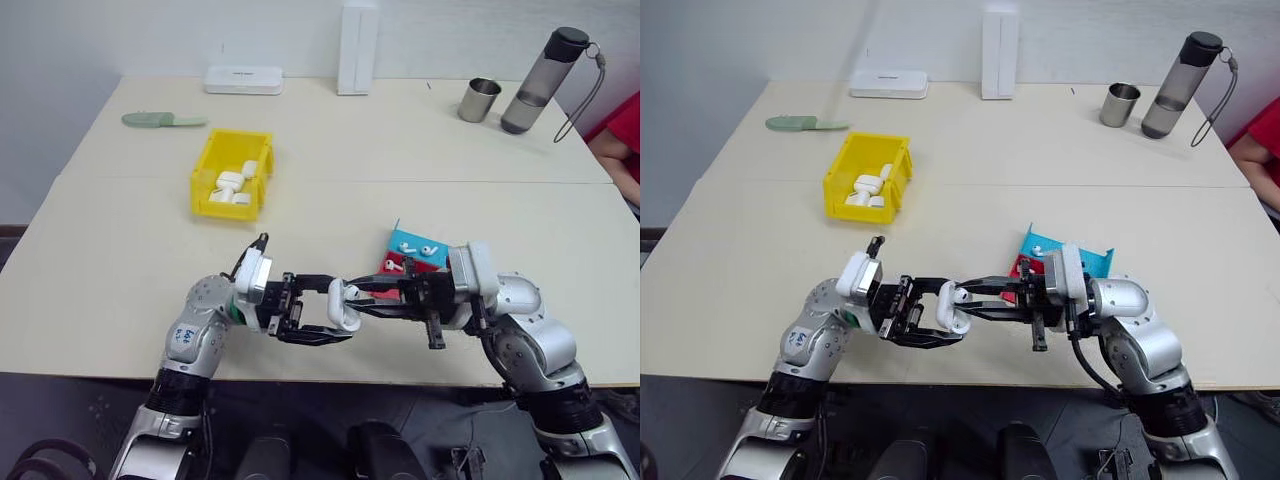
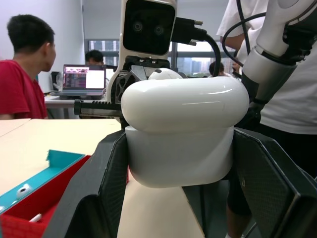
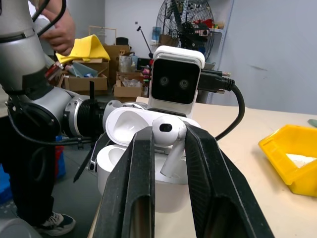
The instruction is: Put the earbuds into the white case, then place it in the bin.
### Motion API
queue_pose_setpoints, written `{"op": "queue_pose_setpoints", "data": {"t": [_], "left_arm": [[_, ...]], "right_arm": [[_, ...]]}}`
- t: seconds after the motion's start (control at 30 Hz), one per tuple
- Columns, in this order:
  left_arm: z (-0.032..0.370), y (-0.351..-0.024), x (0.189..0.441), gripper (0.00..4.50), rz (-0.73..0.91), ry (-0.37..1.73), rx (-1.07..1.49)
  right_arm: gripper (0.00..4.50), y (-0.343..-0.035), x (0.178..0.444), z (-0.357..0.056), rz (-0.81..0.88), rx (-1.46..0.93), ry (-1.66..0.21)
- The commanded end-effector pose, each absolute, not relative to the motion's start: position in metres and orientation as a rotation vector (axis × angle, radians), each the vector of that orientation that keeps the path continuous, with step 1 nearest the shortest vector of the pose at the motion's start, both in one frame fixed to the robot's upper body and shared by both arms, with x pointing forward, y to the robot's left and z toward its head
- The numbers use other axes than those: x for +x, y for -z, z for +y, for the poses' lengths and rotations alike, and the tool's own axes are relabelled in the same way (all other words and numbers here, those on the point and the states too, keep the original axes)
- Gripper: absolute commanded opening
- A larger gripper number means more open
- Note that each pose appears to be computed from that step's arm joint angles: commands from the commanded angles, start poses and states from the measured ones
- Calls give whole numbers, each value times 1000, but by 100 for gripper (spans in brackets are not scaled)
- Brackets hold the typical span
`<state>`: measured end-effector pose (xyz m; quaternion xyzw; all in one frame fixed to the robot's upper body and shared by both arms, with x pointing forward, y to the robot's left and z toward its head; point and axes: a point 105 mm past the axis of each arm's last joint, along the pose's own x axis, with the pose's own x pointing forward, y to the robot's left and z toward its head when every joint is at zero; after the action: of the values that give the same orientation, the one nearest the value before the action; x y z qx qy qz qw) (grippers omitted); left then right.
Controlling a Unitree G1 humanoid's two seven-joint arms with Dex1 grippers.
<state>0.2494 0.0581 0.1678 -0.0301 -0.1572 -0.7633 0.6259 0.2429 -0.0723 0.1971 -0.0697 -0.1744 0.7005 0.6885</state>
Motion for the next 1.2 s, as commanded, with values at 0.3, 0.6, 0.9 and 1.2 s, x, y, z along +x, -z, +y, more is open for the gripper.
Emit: {"op": "queue_pose_setpoints", "data": {"t": [0.3,0.6,0.9,1.2], "left_arm": [[58,-196,242,281,-549,1768,-29],[58,-201,246,281,-588,1732,-33],[58,-202,247,281,-595,1719,-31],[58,-201,247,281,-595,1718,-26]], "right_arm": [[50,-176,244,-67,-221,-170,-1586],[50,-165,244,-95,-96,-220,-1577],[50,-168,243,-104,-90,-215,-1571],[50,-172,244,-101,-123,-197,-1560]]}}
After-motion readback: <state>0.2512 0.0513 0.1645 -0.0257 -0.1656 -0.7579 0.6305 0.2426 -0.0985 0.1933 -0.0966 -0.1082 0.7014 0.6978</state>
